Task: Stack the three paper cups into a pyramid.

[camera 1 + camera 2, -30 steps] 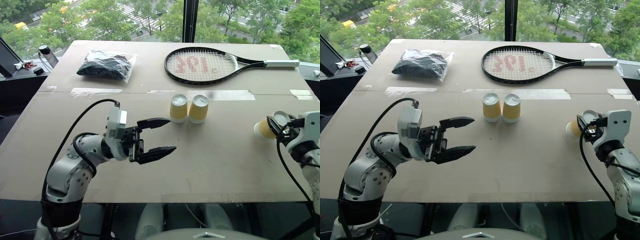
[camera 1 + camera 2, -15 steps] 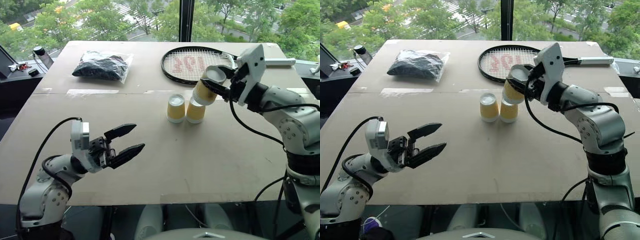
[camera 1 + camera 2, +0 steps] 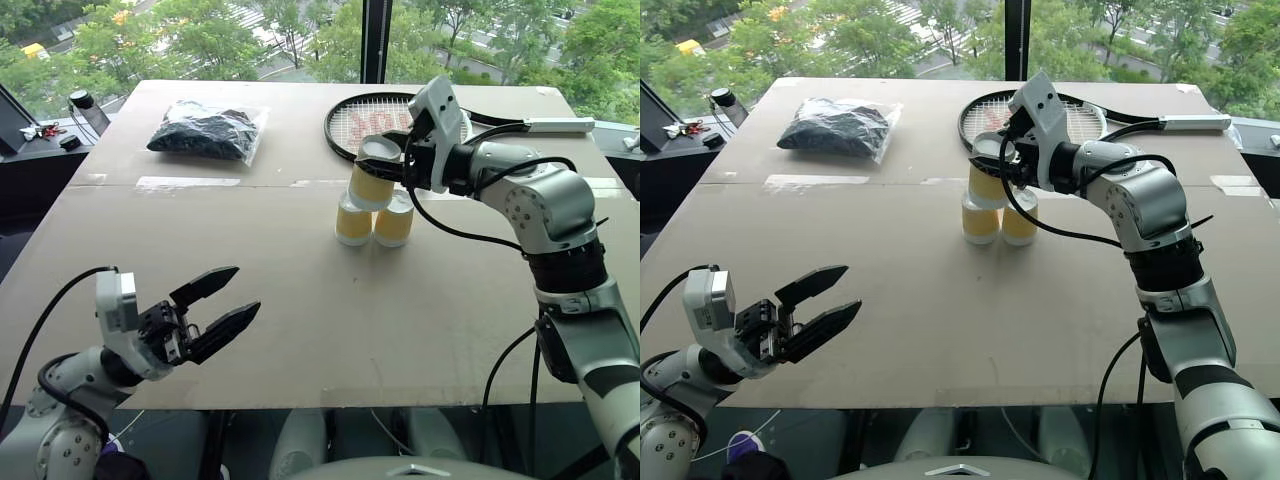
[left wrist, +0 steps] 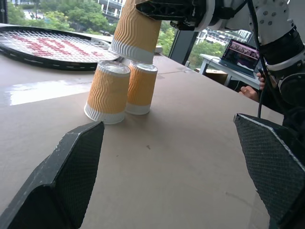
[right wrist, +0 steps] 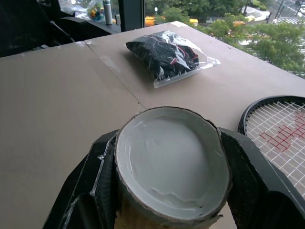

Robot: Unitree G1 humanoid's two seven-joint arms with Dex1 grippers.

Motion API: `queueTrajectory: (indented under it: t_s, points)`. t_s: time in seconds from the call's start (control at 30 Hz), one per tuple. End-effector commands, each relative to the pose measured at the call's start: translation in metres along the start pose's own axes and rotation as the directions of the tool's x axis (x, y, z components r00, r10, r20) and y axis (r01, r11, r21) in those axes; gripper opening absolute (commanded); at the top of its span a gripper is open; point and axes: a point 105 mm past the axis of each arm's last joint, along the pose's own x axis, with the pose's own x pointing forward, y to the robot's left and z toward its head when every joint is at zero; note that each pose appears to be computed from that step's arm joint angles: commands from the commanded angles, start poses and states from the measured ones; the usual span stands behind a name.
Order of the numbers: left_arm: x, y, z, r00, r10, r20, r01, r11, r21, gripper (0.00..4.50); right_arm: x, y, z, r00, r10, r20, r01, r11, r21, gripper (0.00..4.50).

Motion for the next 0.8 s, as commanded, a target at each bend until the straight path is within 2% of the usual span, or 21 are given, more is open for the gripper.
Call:
queueTrajectory:
  t_s: [0.03, 0.37, 0.57, 0.63, 0.67, 0.73, 0.8]
  points:
    - [-0.001, -0.006, 0.015, 0.998, -0.009, 0.054, 0.006, 0.999, 0.052, 4.5, 0.0, -0.004, 0.019, 0.999, 0.0, 0.041, 0.003, 0.997, -0.076, 2.17]
    - [-0.004, -0.007, 0.014, 0.998, 0.004, 0.057, -0.006, 0.999, 0.045, 4.5, -0.005, -0.011, 0.021, 0.999, -0.021, 0.039, 0.024, 0.995, -0.095, 2.17]
    - [-0.002, -0.006, 0.014, 0.998, -0.001, 0.056, -0.001, 0.999, 0.041, 4.5, -0.001, -0.006, 0.011, 1.0, -0.002, 0.013, 0.003, 0.995, -0.097, 2.17]
    - [-0.002, -0.006, 0.014, 0.998, -0.001, 0.056, -0.001, 0.999, 0.039, 4.5, -0.001, -0.005, 0.006, 1.0, 0.007, -0.005, -0.008, 0.993, -0.115, 3.18]
    - [-0.002, -0.005, 0.014, 0.998, -0.001, 0.056, -0.002, 0.999, 0.039, 4.5, -0.001, -0.004, 0.006, 1.0, 0.009, -0.007, -0.01, 0.992, -0.124, 3.38]
    - [-0.002, -0.005, 0.015, 0.998, 0.0, 0.058, -0.002, 0.999, 0.038, 4.5, -0.003, -0.005, 0.007, 1.0, 0.008, -0.001, -0.008, 0.991, -0.132, 4.26]
    - [-0.001, -0.004, 0.015, 0.998, 0.003, 0.063, -0.006, 0.999, 0.034, 4.5, -0.01, -0.006, 0.012, 1.0, 0.011, 0.016, -0.009, 0.989, -0.151, 4.4]
